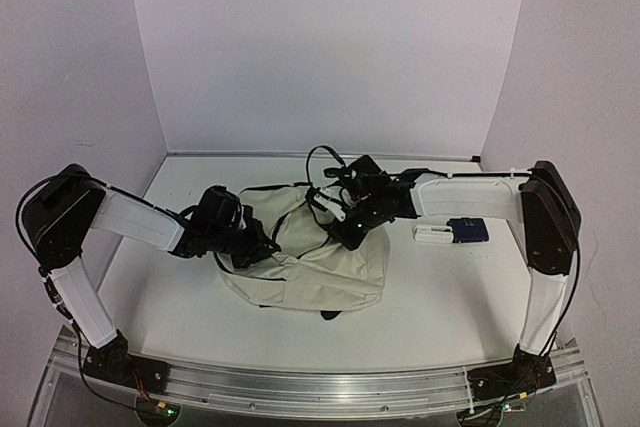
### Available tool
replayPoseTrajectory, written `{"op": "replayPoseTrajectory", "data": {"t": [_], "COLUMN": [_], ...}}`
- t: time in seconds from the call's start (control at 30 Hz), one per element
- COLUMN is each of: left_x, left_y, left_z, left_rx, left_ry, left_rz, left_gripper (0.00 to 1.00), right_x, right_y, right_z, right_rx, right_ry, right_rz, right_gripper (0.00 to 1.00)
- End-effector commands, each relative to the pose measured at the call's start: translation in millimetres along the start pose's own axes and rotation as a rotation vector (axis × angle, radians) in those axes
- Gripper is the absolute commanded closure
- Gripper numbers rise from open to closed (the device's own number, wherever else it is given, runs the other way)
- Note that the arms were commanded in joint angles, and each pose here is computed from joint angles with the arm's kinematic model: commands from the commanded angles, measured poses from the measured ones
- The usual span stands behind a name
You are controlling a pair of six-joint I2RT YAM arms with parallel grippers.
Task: Pack the student bag
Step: Adjust the student bag at the center of the board.
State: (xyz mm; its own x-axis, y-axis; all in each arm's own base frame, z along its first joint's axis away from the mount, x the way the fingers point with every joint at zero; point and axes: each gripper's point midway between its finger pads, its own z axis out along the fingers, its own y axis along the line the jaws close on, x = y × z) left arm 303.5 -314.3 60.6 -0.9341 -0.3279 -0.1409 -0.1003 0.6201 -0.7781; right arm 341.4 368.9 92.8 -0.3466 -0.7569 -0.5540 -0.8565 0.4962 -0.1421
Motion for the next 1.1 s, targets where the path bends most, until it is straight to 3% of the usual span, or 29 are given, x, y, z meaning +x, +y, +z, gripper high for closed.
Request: {"op": "replayPoseTrajectory", "data": {"t": [0.0,0.1,0.17,0.27,0.4,0.53,0.87,0.97,1.07], "left_x": [60,63,53,35,18,2,-18,-19,-20], "left_y": [81,58,34,2,-43,-69,-118,-130,-131], "left_z": [-17,-35,-49,-66,-81,-86,-88,-89,-91], "left_rx": [-0.427,-0.401,-0.388,-0.397,-0.36,-0.341,-0.195,-0.126,-0.109], "left_ry": [0.245,0.261,0.233,0.189,0.162,0.144,0.129,0.107,0.087], "left_rz": [0.013,0.018,0.046,0.073,0.116,0.154,0.273,0.285,0.276], "left_gripper": [0.8,0.52,0.39,0.3,0.12,0.07,0.02,0.02,0.02], "right_x": [49,38,20,-15,-29,-9,96,127,144], "right_y": [-8,-11,-14,-27,-48,-67,-148,-159,-169], "right_z": [-14,-53,-82,-127,-161,-176,-172,-168,-161], "right_rx": [-0.017,-0.023,-0.025,-0.018,-0.041,-0.026,0.037,0.019,0.036], "right_ry": [0.192,0.119,0.037,-0.096,-0.164,-0.135,0.121,0.22,0.299], "right_rz": [0.025,0.031,0.025,0.08,0.231,0.313,0.392,0.342,0.146], "right_gripper": [0.73,0.32,0.24,0.18,0.11,0.02,0.02,0.02,0.02]}}
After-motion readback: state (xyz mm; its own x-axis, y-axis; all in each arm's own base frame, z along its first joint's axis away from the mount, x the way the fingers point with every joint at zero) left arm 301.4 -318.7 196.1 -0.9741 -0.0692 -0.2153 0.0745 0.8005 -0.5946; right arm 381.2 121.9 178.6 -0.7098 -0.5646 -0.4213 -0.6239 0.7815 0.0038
